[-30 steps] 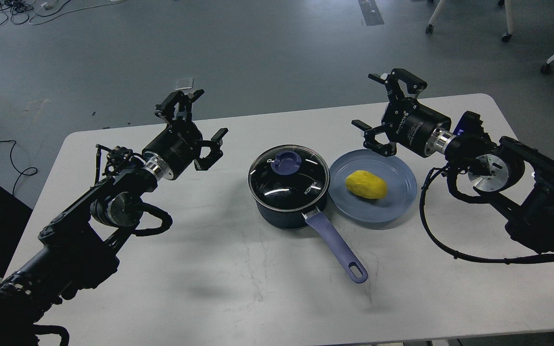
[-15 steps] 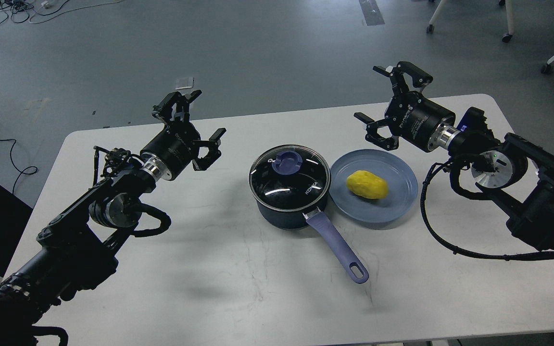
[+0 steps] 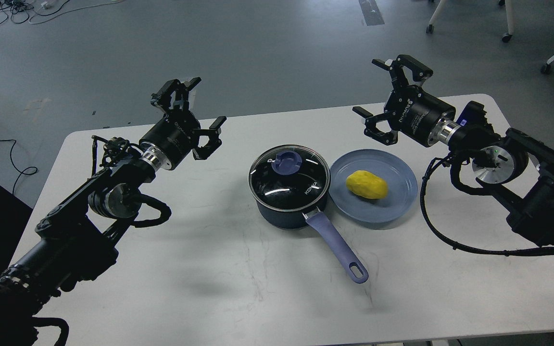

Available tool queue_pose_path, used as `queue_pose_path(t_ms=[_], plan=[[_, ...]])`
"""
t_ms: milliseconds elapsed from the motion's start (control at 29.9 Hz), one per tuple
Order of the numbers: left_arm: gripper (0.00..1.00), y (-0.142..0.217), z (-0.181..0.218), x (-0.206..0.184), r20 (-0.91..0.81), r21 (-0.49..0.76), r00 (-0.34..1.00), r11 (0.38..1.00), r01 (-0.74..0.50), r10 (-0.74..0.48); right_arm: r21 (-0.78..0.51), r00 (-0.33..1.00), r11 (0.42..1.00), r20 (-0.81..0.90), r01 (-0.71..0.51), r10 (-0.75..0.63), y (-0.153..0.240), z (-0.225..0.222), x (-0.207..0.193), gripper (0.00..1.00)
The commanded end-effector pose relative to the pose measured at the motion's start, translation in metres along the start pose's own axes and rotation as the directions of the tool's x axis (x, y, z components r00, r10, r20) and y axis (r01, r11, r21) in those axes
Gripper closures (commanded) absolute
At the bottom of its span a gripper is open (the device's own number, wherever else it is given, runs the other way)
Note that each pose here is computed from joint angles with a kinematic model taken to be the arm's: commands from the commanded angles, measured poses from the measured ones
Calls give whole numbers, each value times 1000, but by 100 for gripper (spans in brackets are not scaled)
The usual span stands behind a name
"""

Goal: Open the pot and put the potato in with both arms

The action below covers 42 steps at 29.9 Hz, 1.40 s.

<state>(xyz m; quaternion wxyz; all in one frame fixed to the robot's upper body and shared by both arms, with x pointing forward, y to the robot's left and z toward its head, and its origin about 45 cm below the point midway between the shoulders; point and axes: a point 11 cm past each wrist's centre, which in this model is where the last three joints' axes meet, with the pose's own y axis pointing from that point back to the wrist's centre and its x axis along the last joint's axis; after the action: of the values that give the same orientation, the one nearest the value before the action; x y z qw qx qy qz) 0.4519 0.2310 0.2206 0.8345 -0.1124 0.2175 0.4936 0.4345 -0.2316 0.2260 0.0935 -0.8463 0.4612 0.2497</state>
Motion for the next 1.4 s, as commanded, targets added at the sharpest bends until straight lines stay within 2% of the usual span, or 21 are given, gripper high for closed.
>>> queue_pose_path(t_ms=[0,735,1370], plan=[[2,-1,3,-1,7,0,1000,1000,5,-5,20,1000,1000,-3,-1,1,-1,-9,0,0],[2,-7,27,-7,42,-32,998,999,38,-36,35,1000,999,-14,2,-2,-5,-19,-1,0],[2,-11,23,-6,69,-4,997,1000,22,-22,13,998,1000,-62,-23,23,-11,-24,6,0]])
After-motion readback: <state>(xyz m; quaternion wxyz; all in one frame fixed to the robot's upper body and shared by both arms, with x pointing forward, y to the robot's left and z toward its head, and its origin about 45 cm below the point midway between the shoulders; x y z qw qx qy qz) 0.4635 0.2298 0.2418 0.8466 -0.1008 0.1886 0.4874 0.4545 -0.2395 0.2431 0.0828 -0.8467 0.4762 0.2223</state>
